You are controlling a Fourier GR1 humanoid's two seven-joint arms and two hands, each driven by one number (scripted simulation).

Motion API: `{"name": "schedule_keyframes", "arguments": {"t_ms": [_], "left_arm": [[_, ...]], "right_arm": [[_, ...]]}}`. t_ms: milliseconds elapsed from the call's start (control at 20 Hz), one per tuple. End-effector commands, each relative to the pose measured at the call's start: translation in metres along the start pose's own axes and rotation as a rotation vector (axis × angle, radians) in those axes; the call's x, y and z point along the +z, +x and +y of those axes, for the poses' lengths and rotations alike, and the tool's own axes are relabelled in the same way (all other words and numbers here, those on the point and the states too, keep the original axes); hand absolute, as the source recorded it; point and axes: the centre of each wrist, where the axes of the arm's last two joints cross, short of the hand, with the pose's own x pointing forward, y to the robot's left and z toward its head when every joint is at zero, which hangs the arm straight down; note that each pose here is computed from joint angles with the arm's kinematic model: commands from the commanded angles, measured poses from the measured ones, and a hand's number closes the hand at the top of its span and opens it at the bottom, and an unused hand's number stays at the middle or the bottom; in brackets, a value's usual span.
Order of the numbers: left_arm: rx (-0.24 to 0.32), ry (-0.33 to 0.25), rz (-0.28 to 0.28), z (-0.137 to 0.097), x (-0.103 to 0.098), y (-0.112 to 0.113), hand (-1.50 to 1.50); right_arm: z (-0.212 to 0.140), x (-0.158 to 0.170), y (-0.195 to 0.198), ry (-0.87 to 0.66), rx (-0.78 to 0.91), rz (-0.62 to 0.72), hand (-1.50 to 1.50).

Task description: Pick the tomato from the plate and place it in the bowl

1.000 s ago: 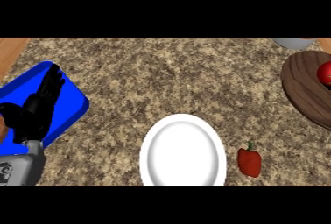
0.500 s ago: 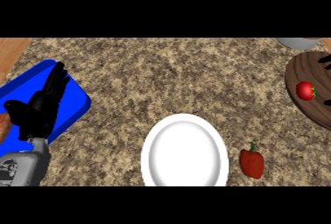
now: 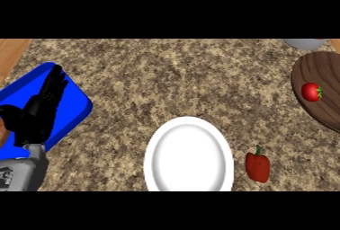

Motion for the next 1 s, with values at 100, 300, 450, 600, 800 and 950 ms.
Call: {"name": "schedule_keyframes", "arguments": {"t_ms": [100,300,450,600,800,950], "left_arm": [[0.001,-0.003,-0.011,-0.004,0.002,0.001,0.00],[0.000,0.005,-0.006,0.000,0.002,-0.003,0.00],[0.013,0.016,-0.017,0.005,-0.002,0.008,0.00],[0.014,0.012,-0.007,0.010,0.002,0.000,0.00],[0.022,0.020,0.002,0.001,0.002,0.000,0.00],[0.011,0.019,0.000,0.009,0.002,0.002,0.00]], "right_arm": [[-0.044,0.036,0.004,-0.018,-0.197,0.004,-1.50],[-0.076,0.062,0.015,-0.043,-0.184,0.022,-1.50],[-0.070,0.073,0.000,-0.025,-0.227,0.032,-1.50],[-0.083,0.080,0.008,0.009,-0.281,0.058,-1.50],[-0.084,0.084,0.007,0.018,-0.317,0.016,-1.50],[-0.086,0.082,0.011,0.006,-0.341,-0.023,-1.50]]}}
